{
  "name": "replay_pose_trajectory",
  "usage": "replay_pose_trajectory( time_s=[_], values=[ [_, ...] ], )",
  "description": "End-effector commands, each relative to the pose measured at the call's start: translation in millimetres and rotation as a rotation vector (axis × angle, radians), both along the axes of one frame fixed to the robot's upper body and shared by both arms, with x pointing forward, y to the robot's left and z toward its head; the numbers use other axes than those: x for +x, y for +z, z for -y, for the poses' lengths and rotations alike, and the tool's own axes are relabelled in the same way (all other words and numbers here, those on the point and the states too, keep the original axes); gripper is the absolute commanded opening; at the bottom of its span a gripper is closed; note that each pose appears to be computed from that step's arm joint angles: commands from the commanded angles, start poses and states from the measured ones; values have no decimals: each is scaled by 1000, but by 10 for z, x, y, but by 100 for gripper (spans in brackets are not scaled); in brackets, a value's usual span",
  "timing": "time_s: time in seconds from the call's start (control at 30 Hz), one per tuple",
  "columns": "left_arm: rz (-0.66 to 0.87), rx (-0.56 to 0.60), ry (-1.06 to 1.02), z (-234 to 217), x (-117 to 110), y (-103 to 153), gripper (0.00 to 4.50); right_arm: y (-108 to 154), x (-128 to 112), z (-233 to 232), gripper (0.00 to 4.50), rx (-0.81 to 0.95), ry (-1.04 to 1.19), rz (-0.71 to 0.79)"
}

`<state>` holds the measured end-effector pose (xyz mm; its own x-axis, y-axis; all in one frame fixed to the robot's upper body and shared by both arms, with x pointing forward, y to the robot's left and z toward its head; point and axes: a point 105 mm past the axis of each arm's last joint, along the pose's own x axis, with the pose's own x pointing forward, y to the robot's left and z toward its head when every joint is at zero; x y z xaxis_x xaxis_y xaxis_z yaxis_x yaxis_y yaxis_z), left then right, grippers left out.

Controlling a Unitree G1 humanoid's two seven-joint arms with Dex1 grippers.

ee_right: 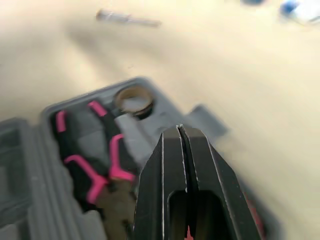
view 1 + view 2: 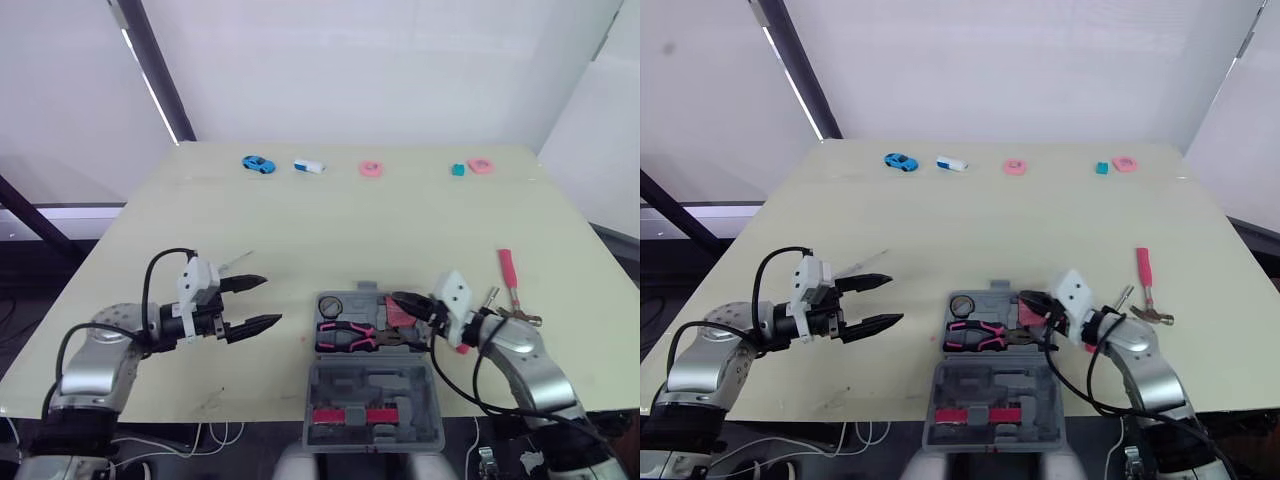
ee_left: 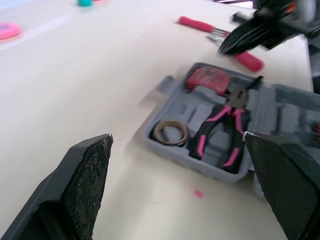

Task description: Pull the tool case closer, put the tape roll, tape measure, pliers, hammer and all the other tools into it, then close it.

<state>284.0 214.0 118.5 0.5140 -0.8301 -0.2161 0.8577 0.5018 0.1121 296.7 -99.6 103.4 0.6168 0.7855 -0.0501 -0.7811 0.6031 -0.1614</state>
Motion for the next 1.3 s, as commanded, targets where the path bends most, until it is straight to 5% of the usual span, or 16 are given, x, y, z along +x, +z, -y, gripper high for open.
replay_pose_trajectory(
  time_s=[0.03,0.27,0.37,0.5,0.63,0.9,1.3],
  values=[
    [54,-41,98,-34,17,92,450,252,-92,416,2,128,-126,86],
    [44,-79,330,-380,-55,-45,450,140,-366,1261,2,78,-370,28],
    [43,-75,391,-552,-139,-89,450,142,-545,1592,57,84,-427,7],
    [63,-42,585,-1024,-312,-167,450,-94,-1015,2184,248,10,-560,-99],
    [59,-8,682,-1280,-492,-234,450,-131,-1243,2401,443,27,-625,-123],
    [67,-25,833,-1611,-657,-257,450,-260,-1613,2557,443,92,-688,-183],
    [-3,-39,649,-1284,-608,-367,450,-287,-1489,2386,443,89,-572,-208]
  ],
)
